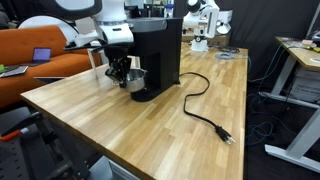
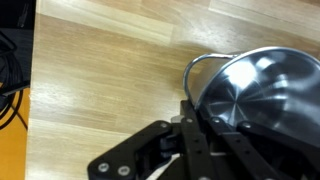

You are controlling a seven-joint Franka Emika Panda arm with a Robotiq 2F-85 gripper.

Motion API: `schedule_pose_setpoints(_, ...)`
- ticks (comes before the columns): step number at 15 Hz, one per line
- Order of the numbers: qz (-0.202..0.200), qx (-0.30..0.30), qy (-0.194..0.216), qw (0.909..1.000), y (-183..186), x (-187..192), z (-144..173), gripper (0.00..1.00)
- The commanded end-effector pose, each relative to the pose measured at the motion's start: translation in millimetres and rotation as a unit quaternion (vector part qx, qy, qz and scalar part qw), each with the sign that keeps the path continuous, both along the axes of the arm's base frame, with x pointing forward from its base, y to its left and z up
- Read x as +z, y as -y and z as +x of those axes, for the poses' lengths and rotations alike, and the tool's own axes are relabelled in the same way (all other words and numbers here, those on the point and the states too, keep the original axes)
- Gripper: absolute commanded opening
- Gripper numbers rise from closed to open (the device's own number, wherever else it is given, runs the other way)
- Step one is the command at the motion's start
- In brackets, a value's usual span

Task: Put the pot on the coffee maker

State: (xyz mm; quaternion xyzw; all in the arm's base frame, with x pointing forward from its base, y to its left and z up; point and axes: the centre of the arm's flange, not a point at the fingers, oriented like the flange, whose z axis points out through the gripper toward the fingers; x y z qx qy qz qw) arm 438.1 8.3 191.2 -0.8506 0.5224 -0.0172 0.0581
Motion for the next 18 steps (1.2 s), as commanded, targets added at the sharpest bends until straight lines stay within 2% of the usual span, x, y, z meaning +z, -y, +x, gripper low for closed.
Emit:
schedule_pose_setpoints(1,0.004,0.009,-0.012,0.9999,12.6,-9.0,8.4,0.02)
schedule_pose_setpoints(9,0.009,0.005,-0.023,0.9997,18.5,-21.7,14.4,0.02)
schedule_pose_setpoints(15,0.045,-0.065,-0.022,0.9966,18.6,-25.7,19.7,0.02)
schedule_pose_setpoints(18,0.048,-0.101,-0.023,0.9935,22.1,-25.1,19.8,0.02)
